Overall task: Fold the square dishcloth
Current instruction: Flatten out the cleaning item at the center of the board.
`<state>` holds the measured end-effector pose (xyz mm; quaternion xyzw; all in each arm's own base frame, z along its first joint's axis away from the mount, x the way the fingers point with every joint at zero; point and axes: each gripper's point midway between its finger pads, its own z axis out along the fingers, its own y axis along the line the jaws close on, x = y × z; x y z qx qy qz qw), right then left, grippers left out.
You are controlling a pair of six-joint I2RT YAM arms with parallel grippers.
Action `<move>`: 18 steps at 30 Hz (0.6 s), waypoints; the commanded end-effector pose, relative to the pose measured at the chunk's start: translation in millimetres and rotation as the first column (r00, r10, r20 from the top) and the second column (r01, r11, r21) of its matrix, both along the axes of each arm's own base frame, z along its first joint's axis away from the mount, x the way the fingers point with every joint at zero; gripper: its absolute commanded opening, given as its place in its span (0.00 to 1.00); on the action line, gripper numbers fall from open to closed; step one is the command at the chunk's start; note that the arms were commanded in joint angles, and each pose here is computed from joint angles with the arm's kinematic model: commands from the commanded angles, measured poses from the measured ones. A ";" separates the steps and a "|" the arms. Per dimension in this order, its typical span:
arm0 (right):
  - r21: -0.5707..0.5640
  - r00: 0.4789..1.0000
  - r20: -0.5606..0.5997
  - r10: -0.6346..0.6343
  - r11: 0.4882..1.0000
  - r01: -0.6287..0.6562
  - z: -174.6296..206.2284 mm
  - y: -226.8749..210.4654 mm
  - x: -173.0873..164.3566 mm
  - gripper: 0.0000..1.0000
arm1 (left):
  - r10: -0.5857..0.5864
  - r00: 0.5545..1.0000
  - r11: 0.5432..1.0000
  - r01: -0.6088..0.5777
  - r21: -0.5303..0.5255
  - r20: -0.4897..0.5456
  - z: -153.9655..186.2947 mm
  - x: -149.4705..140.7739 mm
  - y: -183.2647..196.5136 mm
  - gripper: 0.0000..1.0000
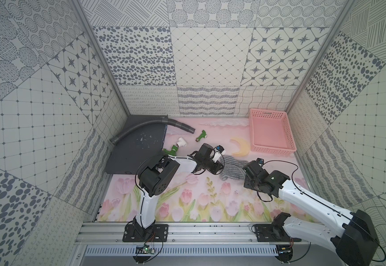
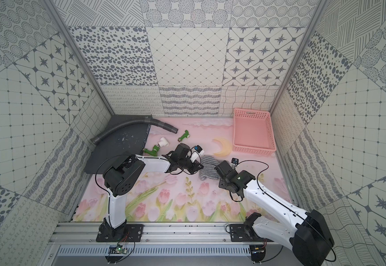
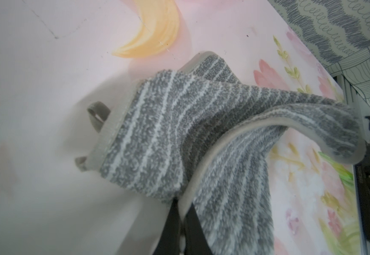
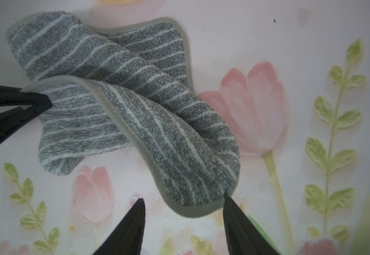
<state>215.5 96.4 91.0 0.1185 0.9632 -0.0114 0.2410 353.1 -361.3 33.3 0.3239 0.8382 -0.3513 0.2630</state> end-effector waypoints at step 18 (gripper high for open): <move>-0.290 0.996 -0.043 0.074 0.953 -0.083 9.2 12.9 8.2 0.74 | 0.033 0.999 0.997 -0.033 -0.069 -0.003 19.9 1.7 -4.1 0.10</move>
